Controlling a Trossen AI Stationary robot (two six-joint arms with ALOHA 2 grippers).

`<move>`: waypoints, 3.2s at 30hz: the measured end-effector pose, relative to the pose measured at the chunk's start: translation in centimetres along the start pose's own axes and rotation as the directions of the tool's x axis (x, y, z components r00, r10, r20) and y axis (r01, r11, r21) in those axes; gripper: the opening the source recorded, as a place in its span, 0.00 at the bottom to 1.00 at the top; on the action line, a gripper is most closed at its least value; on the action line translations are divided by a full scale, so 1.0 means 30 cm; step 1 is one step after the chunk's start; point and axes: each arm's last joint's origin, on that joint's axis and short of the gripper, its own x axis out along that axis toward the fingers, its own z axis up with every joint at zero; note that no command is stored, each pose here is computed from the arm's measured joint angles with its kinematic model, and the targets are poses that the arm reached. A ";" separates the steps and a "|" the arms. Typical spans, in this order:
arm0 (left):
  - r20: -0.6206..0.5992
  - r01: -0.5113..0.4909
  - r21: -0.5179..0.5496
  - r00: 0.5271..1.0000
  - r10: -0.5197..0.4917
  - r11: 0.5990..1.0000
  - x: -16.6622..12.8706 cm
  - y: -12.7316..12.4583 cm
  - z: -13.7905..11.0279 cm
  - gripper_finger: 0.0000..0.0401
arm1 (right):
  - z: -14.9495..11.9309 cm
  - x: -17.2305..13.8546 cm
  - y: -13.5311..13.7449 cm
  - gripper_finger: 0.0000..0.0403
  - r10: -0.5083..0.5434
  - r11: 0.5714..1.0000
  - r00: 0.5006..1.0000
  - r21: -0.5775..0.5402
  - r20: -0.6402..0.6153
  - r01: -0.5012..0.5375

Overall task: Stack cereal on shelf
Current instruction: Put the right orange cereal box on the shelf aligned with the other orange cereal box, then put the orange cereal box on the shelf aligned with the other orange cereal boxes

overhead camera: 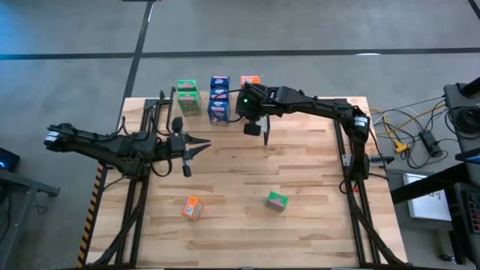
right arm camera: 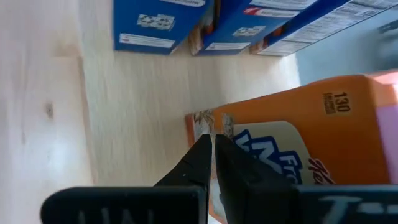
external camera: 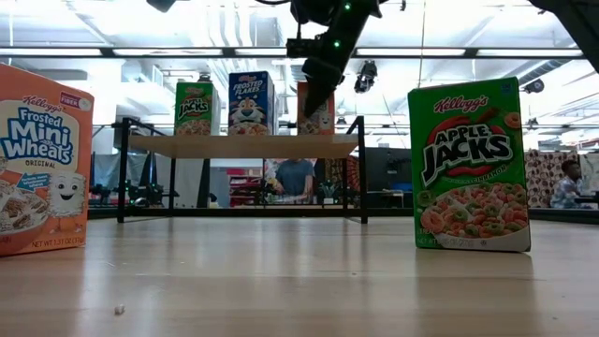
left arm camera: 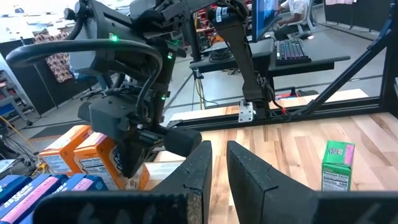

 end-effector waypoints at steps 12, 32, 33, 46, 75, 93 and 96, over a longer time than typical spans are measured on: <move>0.000 0.001 0.000 1.000 -0.001 1.000 0.000 0.000 0.000 0.08 | 0.003 0.003 -0.010 0.03 -0.017 1.000 1.000 -0.001 0.013 0.017; 0.003 0.001 -0.041 1.000 -0.001 0.999 0.000 0.000 0.001 0.08 | 0.015 -0.066 0.022 0.03 0.004 1.000 0.999 -0.017 0.050 -0.003; 0.003 0.001 -0.054 1.000 -0.001 0.999 0.000 0.000 0.001 0.08 | 0.017 -0.088 0.030 0.03 0.017 1.000 0.998 -0.016 0.067 -0.016; 0.008 0.106 -0.282 0.994 -0.108 0.953 -0.005 -0.054 0.001 0.08 | -0.058 -0.264 0.144 0.03 0.198 0.980 0.943 -0.053 0.268 -0.191; -0.278 -0.011 -0.671 0.930 -0.238 0.742 0.128 -0.248 -0.042 0.08 | -0.439 -0.370 0.281 0.03 0.289 0.955 0.557 -0.198 0.778 -0.219; -0.752 -0.417 -0.571 0.612 -0.246 0.708 0.187 -0.420 0.048 0.08 | -0.515 -0.417 0.281 0.03 0.292 0.954 0.466 -0.219 0.836 -0.204; -0.821 -0.518 -0.533 0.510 -0.259 0.669 0.167 -0.452 0.070 0.10 | -0.516 -0.418 0.281 0.03 0.292 0.954 0.465 -0.221 0.836 -0.202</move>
